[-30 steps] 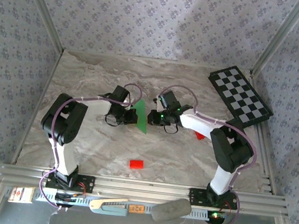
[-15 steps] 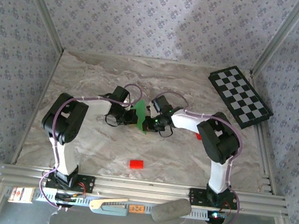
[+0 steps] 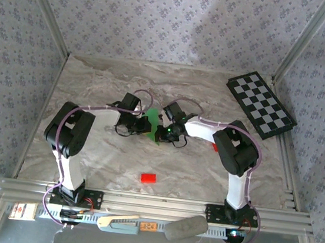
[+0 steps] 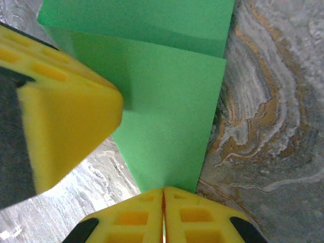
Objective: Fold a paper plane with a square sheet of paper (pick it up from the middle)
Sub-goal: Third fold the triangle at the center of the table.
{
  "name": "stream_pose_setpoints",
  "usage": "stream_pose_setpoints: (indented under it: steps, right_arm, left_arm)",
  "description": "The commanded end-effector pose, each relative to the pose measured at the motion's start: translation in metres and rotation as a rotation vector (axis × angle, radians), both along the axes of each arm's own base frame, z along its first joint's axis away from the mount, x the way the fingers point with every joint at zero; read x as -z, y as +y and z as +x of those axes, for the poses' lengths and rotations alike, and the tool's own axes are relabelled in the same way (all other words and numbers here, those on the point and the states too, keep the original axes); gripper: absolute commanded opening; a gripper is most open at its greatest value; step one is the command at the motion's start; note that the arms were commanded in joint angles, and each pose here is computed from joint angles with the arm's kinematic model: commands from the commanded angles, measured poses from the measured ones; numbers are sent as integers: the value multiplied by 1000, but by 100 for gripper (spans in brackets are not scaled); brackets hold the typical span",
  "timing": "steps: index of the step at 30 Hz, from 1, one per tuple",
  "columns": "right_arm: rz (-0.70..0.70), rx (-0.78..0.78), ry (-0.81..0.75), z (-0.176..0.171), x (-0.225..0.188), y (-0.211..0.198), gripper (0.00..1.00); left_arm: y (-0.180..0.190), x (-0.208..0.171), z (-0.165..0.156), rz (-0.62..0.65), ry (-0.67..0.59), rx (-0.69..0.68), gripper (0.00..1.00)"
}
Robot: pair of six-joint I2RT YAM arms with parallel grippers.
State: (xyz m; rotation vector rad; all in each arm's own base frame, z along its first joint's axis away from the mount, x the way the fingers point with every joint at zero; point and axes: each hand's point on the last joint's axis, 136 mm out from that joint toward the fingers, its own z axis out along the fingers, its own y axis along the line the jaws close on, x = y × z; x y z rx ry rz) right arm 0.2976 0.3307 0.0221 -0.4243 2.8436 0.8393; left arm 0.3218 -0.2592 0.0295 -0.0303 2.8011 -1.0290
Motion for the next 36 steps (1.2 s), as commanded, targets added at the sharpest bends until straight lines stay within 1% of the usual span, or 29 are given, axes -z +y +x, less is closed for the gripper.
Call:
stream_pose_setpoints:
  steps: [1,3,6,12,15,19,22,28,33,36]
  right_arm:
    - [-116,17,54,-7,25,-17,10]
    - [-129,17,61,-8,27,-18,10]
    - [-160,22,67,-10,30,-23,10]
    - [-252,63,111,-18,43,-40,9]
    - [-292,86,146,-23,52,-50,9]
    - [-314,91,171,-28,60,-57,9]
    - [-325,99,185,-29,64,-61,9]
    - [-348,101,212,-34,71,-66,8]
    - [-344,112,216,-33,70,-68,8]
    - [-331,115,217,-32,68,-66,8]
  left_arm:
    - [-6,-2,-3,-27,8,-16,10]
    - [-6,5,-4,-8,22,-11,10]
    - [2,16,-5,57,36,-21,10]
    - [36,34,1,238,48,-97,9]
    - [54,38,5,283,50,-129,9]
    - [75,40,11,297,53,-152,10]
    - [85,40,13,284,43,-156,10]
    - [95,43,14,207,19,-172,12]
    - [105,40,17,196,-13,-188,14]
    - [108,30,22,187,-40,-196,15]
